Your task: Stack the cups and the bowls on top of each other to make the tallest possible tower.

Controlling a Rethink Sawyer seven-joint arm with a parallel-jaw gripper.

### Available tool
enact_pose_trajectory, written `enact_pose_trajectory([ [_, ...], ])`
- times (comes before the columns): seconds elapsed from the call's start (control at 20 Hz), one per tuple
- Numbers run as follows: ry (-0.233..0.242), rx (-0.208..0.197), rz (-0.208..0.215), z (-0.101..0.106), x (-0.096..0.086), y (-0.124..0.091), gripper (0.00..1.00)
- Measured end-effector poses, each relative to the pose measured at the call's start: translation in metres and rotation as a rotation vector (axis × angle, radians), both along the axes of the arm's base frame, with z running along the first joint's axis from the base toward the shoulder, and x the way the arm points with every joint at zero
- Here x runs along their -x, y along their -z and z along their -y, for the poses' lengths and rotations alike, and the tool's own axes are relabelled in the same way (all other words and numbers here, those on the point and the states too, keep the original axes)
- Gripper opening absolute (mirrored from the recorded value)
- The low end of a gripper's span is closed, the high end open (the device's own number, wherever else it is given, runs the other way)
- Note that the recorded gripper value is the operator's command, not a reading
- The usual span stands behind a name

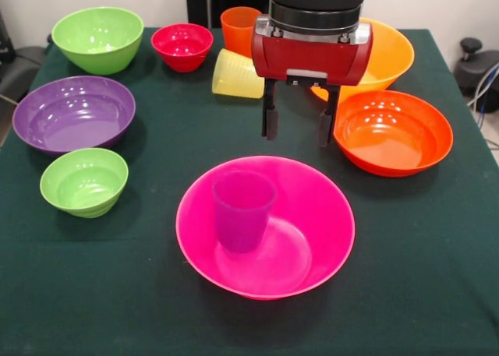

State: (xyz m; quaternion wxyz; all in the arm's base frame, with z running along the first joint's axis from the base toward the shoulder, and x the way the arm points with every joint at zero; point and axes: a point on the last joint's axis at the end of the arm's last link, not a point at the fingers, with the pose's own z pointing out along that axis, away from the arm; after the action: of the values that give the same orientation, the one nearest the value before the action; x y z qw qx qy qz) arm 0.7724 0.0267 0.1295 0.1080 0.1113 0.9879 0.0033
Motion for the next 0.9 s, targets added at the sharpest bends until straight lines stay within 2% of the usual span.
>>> enact_pose_trajectory([
  [0.55,0.01,0.001,0.011,0.008,-0.005,-0.003,1.0],
  [0.9,0.034,0.005,0.037,0.028,-0.016,-0.011,1.0],
])
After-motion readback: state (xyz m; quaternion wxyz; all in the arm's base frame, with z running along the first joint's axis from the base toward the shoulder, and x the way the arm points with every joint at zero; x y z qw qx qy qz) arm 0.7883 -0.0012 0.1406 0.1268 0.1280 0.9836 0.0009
